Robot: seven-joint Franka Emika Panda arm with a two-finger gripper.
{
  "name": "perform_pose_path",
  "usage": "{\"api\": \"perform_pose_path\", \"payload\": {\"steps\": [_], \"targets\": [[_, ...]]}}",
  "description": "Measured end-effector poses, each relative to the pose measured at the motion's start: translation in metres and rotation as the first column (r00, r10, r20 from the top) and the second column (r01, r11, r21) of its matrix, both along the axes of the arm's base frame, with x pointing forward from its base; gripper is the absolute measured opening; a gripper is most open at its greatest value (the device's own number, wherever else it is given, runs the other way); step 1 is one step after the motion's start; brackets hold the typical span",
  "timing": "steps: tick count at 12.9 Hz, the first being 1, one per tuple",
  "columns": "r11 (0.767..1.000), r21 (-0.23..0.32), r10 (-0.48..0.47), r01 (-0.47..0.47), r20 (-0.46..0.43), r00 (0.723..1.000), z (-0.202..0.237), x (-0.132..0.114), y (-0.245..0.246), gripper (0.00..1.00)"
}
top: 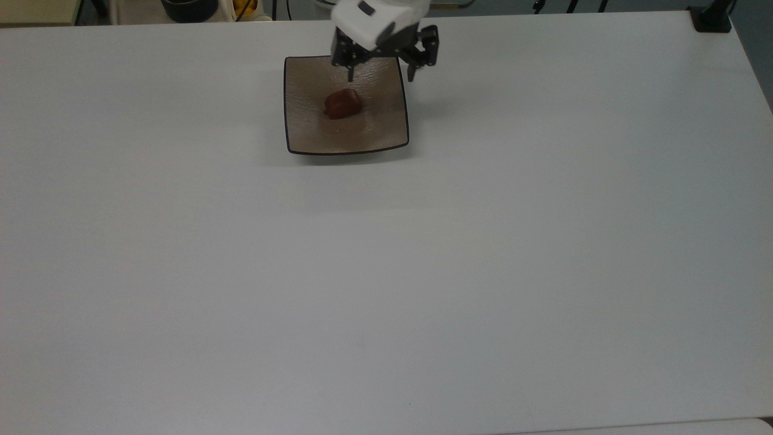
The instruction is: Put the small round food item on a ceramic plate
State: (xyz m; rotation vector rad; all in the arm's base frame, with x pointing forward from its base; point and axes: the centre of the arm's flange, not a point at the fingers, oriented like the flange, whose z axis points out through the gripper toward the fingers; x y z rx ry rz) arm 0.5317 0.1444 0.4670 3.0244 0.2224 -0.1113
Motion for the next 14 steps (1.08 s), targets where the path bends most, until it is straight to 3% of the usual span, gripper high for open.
{"api": "perform_pose_path", "payload": {"steps": [4,7,14], "targets": [[0.985,0.073,-0.161,0.155,0.083,0.983,0.055,0.013,-0.087,1.00],[0.975,0.149,-0.182,0.167,0.092,0.979,0.065,0.034,-0.115,1.00],[0.972,0.155,-0.188,0.174,0.085,0.978,0.060,0.042,-0.117,1.00]]}}
